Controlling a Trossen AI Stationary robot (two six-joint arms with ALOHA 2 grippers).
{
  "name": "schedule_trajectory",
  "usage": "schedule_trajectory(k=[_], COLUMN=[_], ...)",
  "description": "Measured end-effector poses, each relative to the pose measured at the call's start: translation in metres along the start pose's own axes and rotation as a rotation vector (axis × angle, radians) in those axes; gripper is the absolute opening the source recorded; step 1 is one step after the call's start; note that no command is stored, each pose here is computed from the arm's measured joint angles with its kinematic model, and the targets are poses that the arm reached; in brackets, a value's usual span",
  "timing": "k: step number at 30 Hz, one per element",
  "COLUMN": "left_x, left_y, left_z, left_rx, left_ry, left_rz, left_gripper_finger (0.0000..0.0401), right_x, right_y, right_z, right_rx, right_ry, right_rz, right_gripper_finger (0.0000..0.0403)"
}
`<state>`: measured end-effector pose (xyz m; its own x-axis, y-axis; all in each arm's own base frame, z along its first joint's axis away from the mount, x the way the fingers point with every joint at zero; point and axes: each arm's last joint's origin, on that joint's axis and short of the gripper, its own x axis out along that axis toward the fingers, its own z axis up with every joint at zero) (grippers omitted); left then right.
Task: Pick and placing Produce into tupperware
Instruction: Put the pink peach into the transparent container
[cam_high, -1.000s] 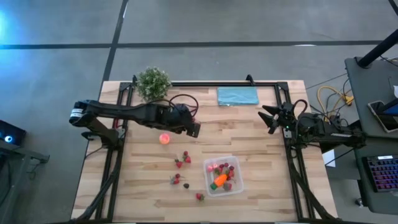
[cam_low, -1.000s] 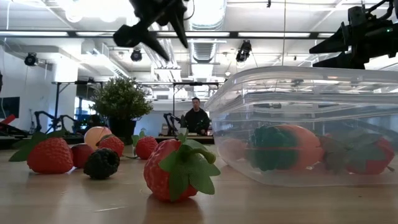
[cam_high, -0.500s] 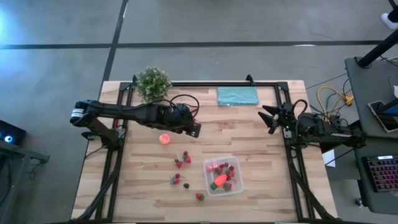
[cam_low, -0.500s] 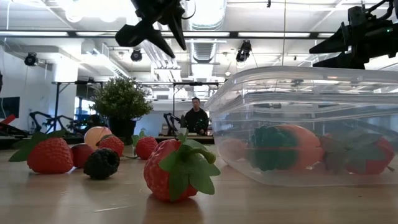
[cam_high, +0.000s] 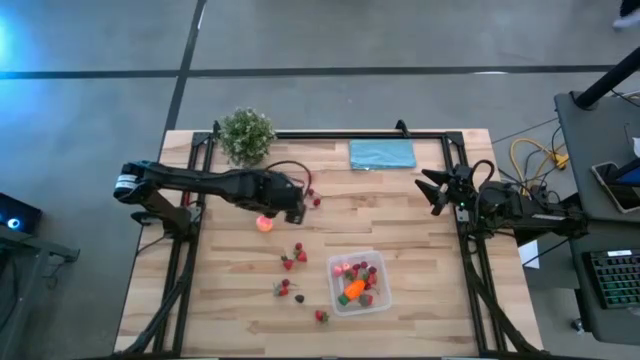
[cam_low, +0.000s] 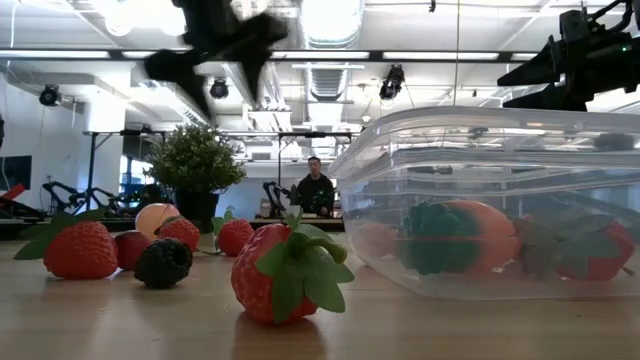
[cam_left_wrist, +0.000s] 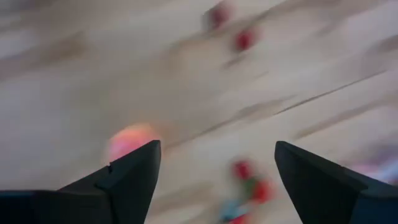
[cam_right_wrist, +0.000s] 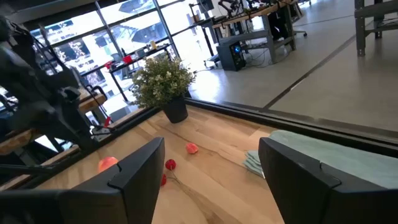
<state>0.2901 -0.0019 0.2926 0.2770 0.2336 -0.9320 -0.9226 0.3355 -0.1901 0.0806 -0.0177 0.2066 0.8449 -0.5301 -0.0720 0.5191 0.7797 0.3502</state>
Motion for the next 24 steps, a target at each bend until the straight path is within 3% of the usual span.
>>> schedule_trajectory(k=[5, 9, 14, 24], left_x=[0.025, 0.052, 0.072, 0.083], left_y=[0.024, 0.038, 0.044, 0.058], left_z=[-0.015, -0.027, -0.035, -0.039], left_rx=[-0.025, -0.089, -0.176, -0.195], left_ry=[0.125, 0.174, 0.152, 0.122], left_rz=[0.119, 0.117, 0.049, 0.129], left_gripper_finger=[0.0301, 0.0301, 0.0301, 0.0301], right_x=[0.0, 0.0, 0.0, 0.0], right_y=[0.0, 0.0, 0.0, 0.0], right_z=[0.0, 0.0, 0.0, 0.0], right_rx=[0.0, 0.0, 0.0, 0.0], right_ry=[0.0, 0.0, 0.0, 0.0], right_rz=[0.0, 0.0, 0.0, 0.0], right_gripper_finger=[0.0249, 0.0251, 0.0255, 0.0249])
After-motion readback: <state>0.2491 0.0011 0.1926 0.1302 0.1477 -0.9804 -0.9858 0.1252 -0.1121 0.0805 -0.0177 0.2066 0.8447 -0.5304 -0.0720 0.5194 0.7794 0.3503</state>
